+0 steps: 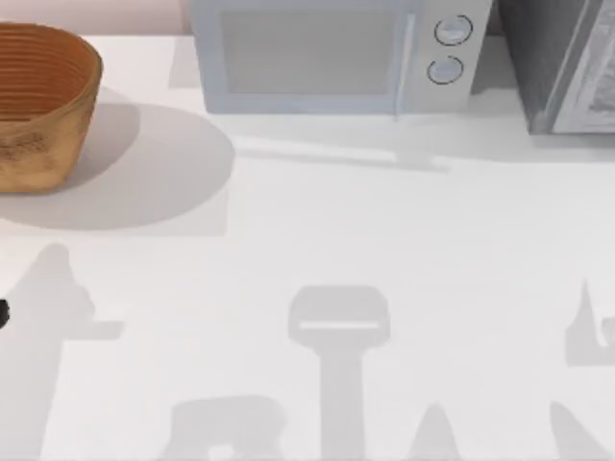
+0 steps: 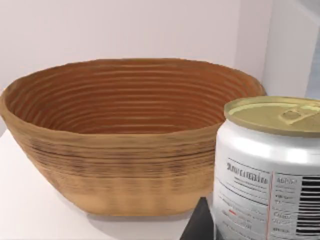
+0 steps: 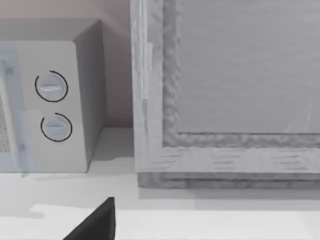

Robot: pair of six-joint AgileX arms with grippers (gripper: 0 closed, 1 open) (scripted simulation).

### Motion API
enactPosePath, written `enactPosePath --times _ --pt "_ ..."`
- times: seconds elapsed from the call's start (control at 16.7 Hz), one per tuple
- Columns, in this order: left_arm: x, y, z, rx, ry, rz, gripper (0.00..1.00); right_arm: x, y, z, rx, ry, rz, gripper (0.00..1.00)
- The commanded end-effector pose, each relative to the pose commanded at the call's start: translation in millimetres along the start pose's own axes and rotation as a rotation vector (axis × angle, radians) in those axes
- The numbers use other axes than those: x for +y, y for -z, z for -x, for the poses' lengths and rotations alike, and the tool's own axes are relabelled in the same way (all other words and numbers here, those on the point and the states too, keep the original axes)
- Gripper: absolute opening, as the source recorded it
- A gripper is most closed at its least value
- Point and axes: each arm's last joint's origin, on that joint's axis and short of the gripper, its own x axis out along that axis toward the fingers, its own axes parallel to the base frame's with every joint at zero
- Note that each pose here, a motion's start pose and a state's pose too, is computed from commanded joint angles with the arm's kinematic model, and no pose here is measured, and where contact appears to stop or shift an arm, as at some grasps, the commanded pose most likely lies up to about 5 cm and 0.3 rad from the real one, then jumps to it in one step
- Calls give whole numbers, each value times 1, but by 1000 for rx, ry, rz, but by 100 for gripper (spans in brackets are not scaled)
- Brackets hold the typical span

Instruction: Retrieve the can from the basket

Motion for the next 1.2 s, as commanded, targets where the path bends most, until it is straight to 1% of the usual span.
enactPosePath --times 0.18,0.3,0.42,0.72,0.84,1.02,1.2 --pt "-2 36 1 -95 2 12 0 0 0 0 0 0 0 100" --pt "-3 49 0 -130 3 17 0 0 0 0 0 0 0 100" --pt "-3 53 -1 -141 3 19 0 0 0 0 0 0 0 100" --pt "-3 53 -1 -135 0 17 0 0 0 0 0 0 0 100" --pt "-3 50 -1 -140 10 16 0 0 0 0 0 0 0 100" --pt "-5 34 -4 -150 59 10 0 0 0 0 0 0 0 100" --pt "-10 11 -16 -145 147 2 0 0 0 0 0 0 0 100"
